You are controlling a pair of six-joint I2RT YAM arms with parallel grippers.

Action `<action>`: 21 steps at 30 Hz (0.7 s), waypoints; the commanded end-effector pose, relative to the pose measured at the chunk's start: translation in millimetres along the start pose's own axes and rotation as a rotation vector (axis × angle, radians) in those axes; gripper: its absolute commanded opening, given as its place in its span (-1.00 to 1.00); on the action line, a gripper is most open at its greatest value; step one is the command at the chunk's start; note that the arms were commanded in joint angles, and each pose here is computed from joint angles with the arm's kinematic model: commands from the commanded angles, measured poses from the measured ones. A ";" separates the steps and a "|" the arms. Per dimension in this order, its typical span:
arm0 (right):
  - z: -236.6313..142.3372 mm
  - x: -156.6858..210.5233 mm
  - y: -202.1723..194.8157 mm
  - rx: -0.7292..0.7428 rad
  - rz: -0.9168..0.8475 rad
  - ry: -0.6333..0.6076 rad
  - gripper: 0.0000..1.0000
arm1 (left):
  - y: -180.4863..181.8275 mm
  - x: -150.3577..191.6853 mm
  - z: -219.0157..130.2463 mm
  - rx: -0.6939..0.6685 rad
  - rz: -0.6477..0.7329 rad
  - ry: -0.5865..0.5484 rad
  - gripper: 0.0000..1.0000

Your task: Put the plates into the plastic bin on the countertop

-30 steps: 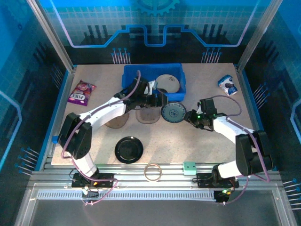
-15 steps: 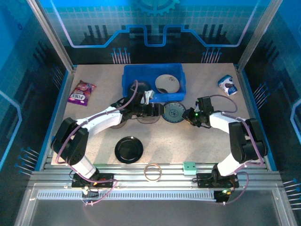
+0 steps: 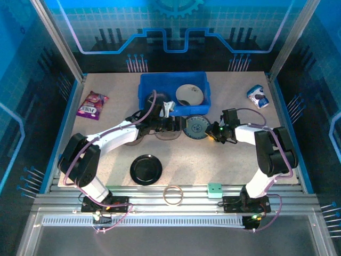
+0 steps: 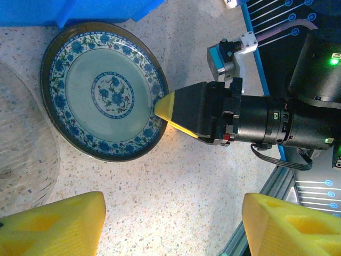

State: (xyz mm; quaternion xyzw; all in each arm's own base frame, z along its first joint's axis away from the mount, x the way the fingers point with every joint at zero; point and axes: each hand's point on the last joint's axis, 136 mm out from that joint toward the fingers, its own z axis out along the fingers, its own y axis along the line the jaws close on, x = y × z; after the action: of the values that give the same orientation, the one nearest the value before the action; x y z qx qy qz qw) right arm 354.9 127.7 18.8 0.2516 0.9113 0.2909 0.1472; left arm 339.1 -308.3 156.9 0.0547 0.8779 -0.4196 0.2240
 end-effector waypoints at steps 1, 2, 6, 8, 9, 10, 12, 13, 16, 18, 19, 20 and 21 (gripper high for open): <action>9.2 -10.6 7.8 -0.030 0.007 -0.012 -0.46 | 3.6 6.3 5.4 0.010 -0.005 0.019 0.37; 9.4 -11.3 7.4 -0.029 0.009 -0.013 -0.47 | 4.4 6.7 6.2 0.009 -0.006 0.020 0.37; 9.7 -11.8 7.1 -0.024 0.006 -0.014 -0.52 | 6.2 7.0 7.2 0.004 -0.007 0.023 0.37; 10.4 -10.9 6.4 -0.022 0.007 -0.011 -0.57 | 7.6 7.4 8.2 0.000 -0.007 0.025 0.37; 10.1 -11.0 6.1 -0.021 0.007 -0.012 -0.57 | 7.7 8.1 8.8 0.001 -0.007 0.028 0.37; 10.3 -10.0 5.2 -0.019 0.008 -0.009 -0.60 | 7.7 7.6 9.0 0.001 -0.007 0.027 0.36; 10.3 -9.1 5.0 -0.019 0.006 -0.008 -0.63 | 8.6 7.8 9.8 0.000 -0.010 0.029 0.36; 10.3 -9.0 4.9 -0.019 0.006 -0.008 -0.63 | 9.2 7.2 9.6 -0.002 -0.009 0.026 0.36; 10.8 -7.6 3.1 -0.016 0.006 -0.005 -0.68 | 9.8 7.5 11.0 -0.003 -0.010 0.030 0.36; 11.4 -7.4 2.3 -0.016 0.007 -0.006 -0.71 | 9.8 7.5 11.7 -0.003 -0.009 0.032 0.36; 11.4 -7.2 1.7 -0.016 0.009 -0.005 -0.74 | 10.7 7.2 11.5 -0.005 -0.011 0.030 0.35; 11.3 -7.6 2.0 -0.018 0.010 -0.008 -0.76 | 10.7 7.4 11.6 -0.006 -0.011 0.031 0.35; 11.5 -7.3 1.7 -0.019 0.011 -0.008 -0.78 | 10.5 7.7 11.6 -0.006 -0.011 0.032 0.35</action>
State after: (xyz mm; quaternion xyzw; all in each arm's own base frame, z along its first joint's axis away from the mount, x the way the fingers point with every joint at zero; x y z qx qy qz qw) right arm 362.7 128.8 17.7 0.2550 0.9069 0.2996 0.1506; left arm 340.5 -309.2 142.4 0.0511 0.8844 -0.4127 0.2117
